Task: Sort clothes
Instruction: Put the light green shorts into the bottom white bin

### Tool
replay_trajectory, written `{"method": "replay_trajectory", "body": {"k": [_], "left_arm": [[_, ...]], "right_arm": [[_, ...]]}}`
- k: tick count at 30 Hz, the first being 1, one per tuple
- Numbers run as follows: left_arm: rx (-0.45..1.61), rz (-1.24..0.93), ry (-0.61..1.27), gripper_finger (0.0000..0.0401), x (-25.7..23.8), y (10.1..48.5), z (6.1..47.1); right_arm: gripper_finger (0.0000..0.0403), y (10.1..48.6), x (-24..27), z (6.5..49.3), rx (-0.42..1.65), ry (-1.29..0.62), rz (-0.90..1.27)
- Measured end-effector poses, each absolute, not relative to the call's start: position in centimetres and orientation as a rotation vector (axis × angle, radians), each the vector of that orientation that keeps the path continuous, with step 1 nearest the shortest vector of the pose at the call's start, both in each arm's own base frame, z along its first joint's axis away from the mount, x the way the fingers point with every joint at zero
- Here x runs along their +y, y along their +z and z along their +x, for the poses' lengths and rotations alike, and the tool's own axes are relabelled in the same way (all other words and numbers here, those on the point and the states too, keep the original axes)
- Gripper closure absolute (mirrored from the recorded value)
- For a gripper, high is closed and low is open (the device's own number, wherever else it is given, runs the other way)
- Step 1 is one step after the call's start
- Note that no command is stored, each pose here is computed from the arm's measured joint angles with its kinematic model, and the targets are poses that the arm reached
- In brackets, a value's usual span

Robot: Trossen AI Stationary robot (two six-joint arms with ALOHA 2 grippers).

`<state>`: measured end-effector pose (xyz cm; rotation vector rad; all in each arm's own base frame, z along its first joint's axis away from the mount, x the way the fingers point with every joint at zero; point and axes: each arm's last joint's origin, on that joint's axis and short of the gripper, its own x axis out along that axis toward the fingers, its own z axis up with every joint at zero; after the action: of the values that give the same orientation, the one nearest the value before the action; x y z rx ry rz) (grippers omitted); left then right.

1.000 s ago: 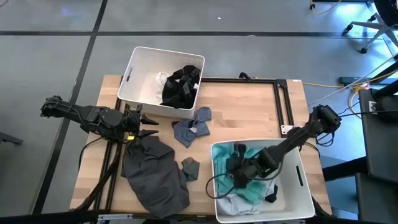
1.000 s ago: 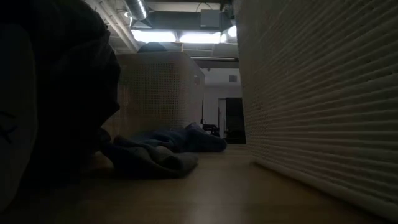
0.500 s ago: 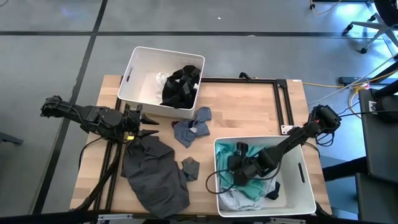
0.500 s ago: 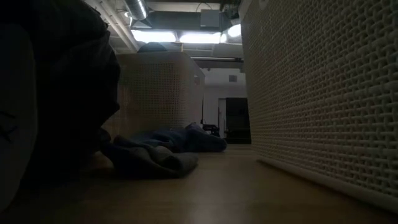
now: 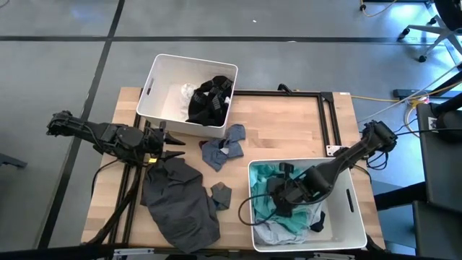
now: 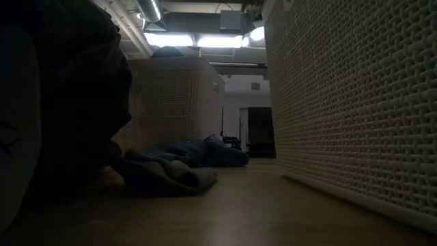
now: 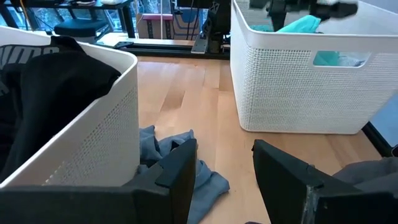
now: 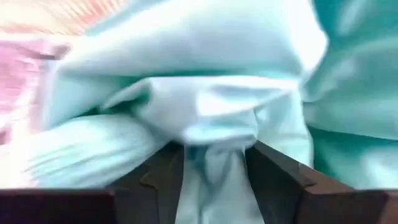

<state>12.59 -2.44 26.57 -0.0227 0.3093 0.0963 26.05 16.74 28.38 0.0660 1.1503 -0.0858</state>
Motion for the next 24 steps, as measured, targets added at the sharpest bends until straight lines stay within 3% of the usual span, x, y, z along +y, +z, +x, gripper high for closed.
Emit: {"method": "replay_trajectory", "body": {"k": [6,10,16,24], "left_arm": [[0.309,-0.022,0.096,0.0254,-2.4,26.6,12.6],[0.309,-0.023,0.096,0.0254,-2.4,26.6,12.6],[0.309,-0.022,0.096,0.0254,-2.4,26.6,12.6],[0.293,-0.010,0.093,0.0254,-2.4,26.7,12.6]], "right_arm": [[0.0220,33.6,16.5,26.2,1.030,-0.119,0.027],[0.0220,34.6,16.4,26.8,0.882,-0.177,-0.104],[0.0220,32.9,16.3,27.6,0.833,-0.216,-0.251],[0.0220,29.5,16.7,27.7,0.892,-0.136,-0.222]]}}
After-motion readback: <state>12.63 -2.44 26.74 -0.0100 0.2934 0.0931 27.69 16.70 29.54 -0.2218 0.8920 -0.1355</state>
